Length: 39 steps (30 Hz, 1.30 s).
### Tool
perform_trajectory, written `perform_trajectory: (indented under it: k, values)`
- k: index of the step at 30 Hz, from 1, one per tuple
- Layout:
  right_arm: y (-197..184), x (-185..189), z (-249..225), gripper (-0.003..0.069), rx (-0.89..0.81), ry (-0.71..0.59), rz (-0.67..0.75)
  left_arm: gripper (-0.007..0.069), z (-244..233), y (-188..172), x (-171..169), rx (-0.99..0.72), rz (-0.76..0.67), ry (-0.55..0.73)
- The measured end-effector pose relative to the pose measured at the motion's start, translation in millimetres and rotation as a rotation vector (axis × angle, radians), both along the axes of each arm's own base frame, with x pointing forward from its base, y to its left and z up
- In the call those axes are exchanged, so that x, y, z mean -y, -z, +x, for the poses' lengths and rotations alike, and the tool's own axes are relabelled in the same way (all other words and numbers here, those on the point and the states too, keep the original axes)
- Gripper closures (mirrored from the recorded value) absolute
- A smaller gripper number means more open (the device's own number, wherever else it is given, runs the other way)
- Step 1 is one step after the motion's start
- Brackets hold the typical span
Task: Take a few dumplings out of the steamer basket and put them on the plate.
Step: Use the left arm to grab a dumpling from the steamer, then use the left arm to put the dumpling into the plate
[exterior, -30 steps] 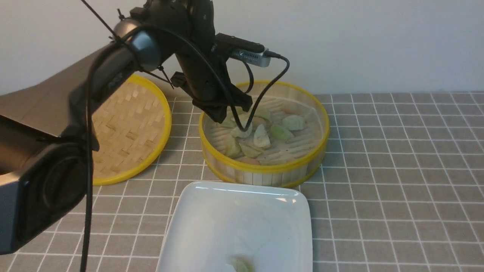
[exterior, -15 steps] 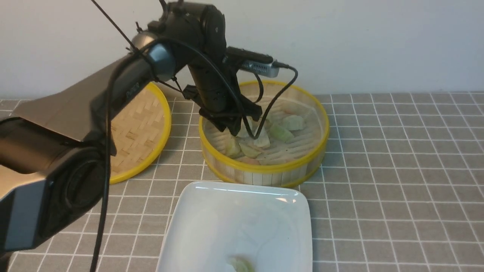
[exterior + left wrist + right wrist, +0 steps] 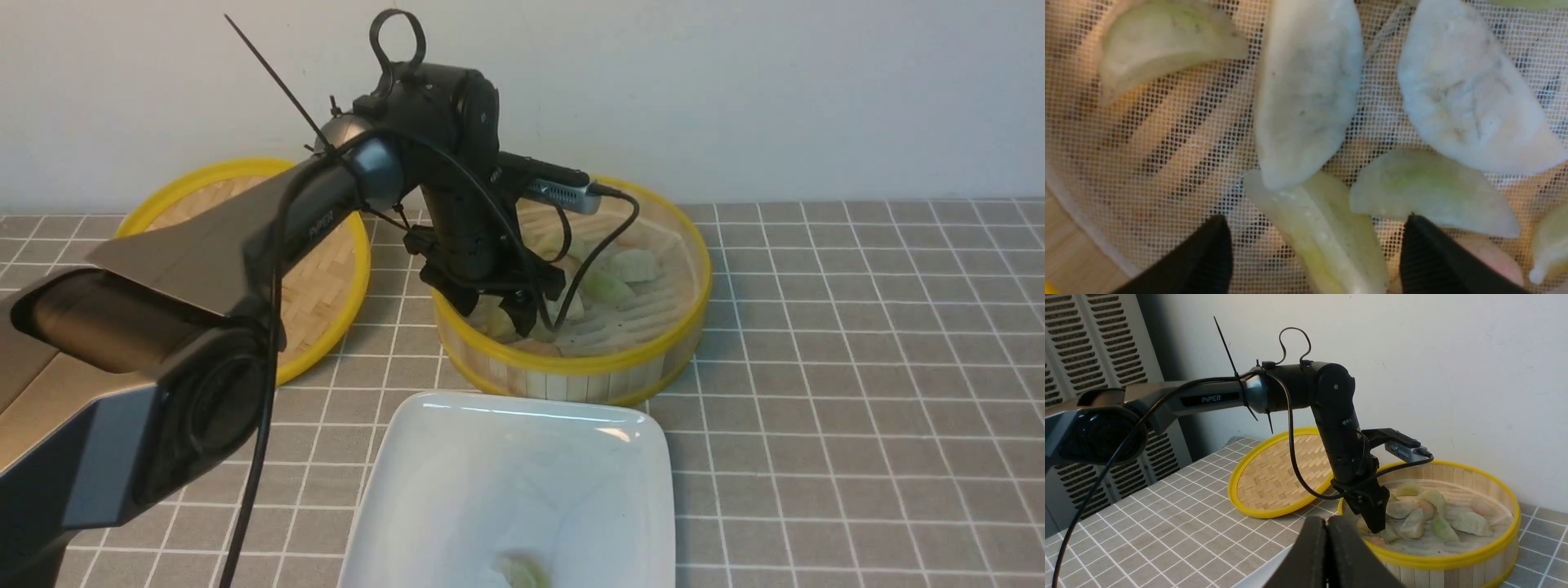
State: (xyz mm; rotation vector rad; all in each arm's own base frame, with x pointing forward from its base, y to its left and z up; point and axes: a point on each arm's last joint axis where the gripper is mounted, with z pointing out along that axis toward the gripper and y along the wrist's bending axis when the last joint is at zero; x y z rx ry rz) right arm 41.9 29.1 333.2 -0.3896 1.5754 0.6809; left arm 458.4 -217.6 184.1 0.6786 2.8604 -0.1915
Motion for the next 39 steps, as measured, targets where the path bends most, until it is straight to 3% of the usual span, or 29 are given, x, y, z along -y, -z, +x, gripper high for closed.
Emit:
perform_trajectory:
  k: [2,6,16,21,23,28,31,39]
  values:
    - [0.0,0.0,0.0,0.0673,-0.003,0.0,0.003,0.0216,-0.5,0.1,0.2,-0.004,0.002,0.002]
    - [1.5,0.3,0.2,0.0673,-0.017,0.004,-0.005,0.0431,-3.6,0.6,4.8,0.007,0.044,0.026]
    - [2.4,0.4,0.3,0.0673,-0.025,0.006,-0.01,0.043,-7.6,-19.1,14.7,0.073,0.069,0.06]
    - [2.6,0.4,0.2,0.0673,-0.029,0.005,-0.01,0.0436,-18.7,-78.0,9.0,0.18,0.018,0.054]
    - [2.6,0.4,0.2,0.0673,-0.029,0.005,-0.01,0.0473,-31.7,-109.9,4.4,0.22,-0.025,0.051]
    - [2.6,0.4,0.2,0.0673,-0.044,0.006,0.008,0.0473,-81.3,-148.1,-11.3,0.186,-0.093,0.055]
    - [2.6,0.4,0.2,0.0673,-0.046,0.006,0.011,0.0473,-113.5,-148.1,-20.0,0.133,-0.078,0.065]
    - [2.7,0.5,0.3,0.0673,-0.046,0.007,0.009,0.0473,-168.8,-66.8,-17.5,-0.176,0.029,0.122]
